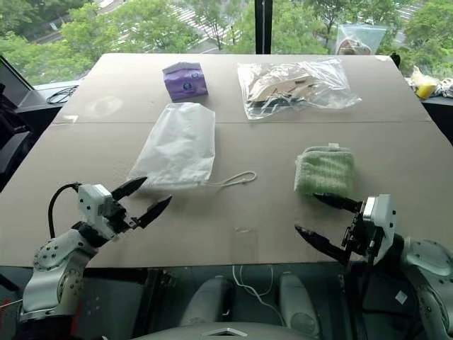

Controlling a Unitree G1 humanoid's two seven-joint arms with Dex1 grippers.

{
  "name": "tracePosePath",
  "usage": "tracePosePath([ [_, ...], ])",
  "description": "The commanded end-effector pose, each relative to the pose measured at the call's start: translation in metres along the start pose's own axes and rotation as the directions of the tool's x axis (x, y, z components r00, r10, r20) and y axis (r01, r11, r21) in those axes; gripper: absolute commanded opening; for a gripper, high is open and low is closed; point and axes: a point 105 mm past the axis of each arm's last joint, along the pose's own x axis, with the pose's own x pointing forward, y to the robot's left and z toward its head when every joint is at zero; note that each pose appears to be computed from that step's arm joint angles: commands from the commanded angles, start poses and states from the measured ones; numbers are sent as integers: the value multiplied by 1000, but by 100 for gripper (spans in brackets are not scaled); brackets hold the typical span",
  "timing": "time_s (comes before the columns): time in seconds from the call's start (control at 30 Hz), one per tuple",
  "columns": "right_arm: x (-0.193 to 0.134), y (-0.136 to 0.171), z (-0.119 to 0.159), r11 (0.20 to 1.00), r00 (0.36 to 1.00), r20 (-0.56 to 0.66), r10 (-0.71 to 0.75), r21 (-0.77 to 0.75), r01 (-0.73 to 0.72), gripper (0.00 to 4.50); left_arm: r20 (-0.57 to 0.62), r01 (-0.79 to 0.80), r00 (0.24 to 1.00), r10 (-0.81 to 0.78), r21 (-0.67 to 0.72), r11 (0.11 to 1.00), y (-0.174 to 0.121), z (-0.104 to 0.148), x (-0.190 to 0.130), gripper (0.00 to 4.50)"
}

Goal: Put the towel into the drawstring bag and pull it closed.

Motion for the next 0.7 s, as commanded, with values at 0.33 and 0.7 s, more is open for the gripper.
tracePosePath([
  [0.33, 11, 20, 10, 997, 996, 68, -56, -57, 60, 446, 3, -50, 999, 52, 351, 935, 38, -1, 7, 450],
  [0.7, 15, 28, 6, 996, 993, 77, -91, -19, 93, 446, 53, -54, 998, 31, 516, 855, 36, 6, 29, 450],
])
